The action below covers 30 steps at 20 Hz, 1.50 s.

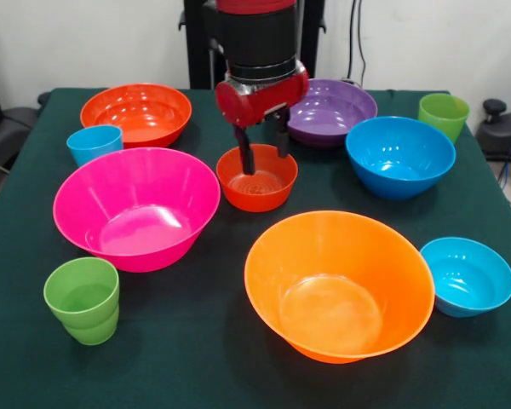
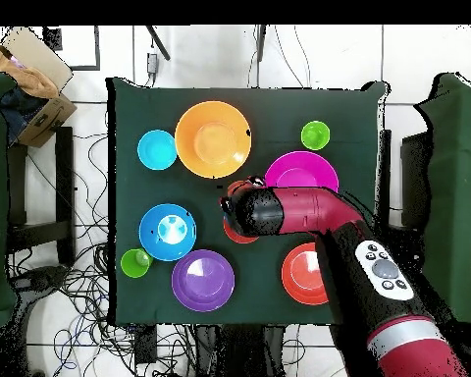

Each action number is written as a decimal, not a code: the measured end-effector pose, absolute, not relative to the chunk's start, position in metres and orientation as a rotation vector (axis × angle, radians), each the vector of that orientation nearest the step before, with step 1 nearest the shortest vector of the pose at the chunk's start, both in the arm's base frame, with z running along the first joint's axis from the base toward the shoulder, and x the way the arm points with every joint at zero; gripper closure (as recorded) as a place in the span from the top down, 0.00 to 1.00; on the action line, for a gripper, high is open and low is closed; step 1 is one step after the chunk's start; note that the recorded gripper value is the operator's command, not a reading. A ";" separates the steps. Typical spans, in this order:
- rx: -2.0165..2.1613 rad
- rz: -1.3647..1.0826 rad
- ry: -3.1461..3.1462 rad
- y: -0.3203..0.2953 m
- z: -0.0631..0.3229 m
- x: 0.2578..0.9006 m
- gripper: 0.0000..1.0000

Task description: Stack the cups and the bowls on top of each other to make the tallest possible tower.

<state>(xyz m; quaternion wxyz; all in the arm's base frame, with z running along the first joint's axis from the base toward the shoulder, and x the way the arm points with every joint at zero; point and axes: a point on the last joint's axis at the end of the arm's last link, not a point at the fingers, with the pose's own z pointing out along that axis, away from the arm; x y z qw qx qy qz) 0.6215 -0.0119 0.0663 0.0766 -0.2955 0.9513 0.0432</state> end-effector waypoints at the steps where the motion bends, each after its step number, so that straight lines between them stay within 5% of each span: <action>1: -0.827 0.150 2.869 -0.009 0.069 0.623 1.00; 19: -0.291 0.222 2.862 0.017 0.076 0.614 1.00; 30: -0.117 0.274 2.904 -0.070 0.068 0.621 1.00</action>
